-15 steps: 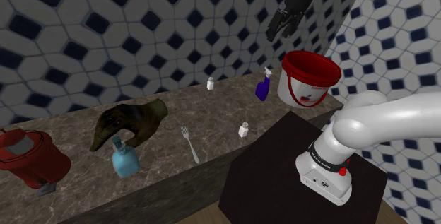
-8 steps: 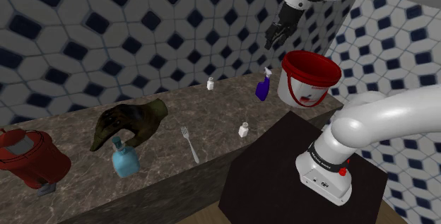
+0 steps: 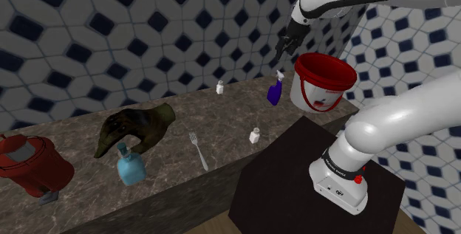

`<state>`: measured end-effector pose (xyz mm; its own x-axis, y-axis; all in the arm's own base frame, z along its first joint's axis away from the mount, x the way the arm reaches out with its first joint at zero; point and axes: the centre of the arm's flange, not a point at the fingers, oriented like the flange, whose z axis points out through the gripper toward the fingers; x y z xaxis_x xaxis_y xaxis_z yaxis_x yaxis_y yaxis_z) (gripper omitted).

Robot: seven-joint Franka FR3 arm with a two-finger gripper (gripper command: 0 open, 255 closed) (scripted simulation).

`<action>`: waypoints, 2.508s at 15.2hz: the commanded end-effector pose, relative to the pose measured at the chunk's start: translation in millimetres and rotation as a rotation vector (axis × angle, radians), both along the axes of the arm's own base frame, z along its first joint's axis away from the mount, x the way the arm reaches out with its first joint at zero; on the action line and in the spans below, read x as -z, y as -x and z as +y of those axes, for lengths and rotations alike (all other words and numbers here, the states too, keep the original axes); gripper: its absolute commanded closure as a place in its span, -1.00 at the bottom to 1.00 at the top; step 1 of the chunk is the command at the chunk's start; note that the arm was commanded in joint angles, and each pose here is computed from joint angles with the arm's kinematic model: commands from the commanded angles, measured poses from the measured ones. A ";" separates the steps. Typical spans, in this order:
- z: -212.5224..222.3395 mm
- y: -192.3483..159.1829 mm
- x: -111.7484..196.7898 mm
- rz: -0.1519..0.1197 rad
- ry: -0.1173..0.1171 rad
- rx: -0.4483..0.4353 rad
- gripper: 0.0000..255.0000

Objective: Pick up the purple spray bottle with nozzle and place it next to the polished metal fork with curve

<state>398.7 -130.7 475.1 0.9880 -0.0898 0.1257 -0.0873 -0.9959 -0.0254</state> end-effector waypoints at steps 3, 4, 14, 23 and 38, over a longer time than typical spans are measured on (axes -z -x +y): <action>-35.1 -17.2 33.0 0.014 0.003 0.013 -1.00; -44.1 -21.6 41.6 0.018 0.004 0.016 -1.00; -135.5 -61.5 128.5 0.055 0.011 0.050 -1.00; -219.3 -91.9 207.3 0.089 0.017 0.080 -1.00; -223.3 -94.6 250.7 0.090 0.017 0.082 -1.00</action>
